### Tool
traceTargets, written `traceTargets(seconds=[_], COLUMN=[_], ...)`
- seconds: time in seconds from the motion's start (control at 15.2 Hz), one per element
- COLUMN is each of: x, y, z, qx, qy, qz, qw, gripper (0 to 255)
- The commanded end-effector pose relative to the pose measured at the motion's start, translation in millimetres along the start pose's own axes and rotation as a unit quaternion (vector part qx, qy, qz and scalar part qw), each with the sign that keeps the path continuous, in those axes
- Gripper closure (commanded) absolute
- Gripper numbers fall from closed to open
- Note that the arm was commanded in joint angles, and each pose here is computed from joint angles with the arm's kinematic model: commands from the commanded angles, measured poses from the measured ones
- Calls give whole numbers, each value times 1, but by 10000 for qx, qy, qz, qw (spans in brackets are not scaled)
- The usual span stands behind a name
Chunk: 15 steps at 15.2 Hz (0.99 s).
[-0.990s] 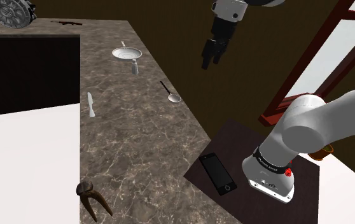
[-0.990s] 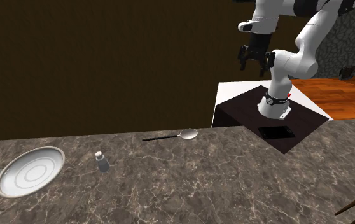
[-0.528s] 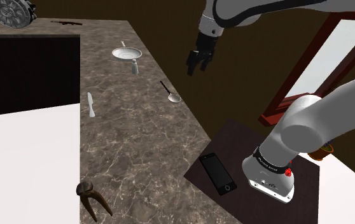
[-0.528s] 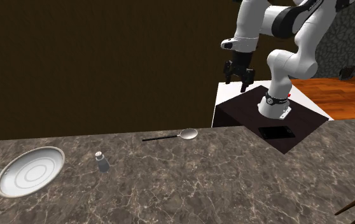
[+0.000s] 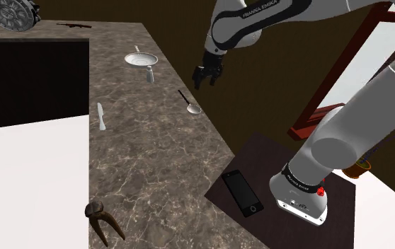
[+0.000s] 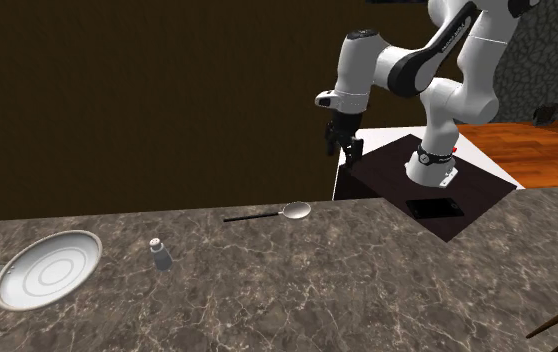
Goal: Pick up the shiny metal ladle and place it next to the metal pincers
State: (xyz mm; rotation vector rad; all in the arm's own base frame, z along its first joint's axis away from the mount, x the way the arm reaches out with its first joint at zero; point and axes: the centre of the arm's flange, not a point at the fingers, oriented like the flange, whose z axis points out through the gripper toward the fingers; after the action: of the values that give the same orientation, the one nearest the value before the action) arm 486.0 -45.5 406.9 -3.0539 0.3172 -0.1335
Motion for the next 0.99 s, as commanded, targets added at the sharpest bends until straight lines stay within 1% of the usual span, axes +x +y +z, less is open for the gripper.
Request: traceTargets(seconds=[0.0,0.46,0.92], x=[16,74,129], y=[8,35,67], z=[19,83,147], qx=[-8,-24,-41], qy=[31,121,211], qz=[142,626,1109], qw=[9999,9980,9936], gripper=[0,0,0])
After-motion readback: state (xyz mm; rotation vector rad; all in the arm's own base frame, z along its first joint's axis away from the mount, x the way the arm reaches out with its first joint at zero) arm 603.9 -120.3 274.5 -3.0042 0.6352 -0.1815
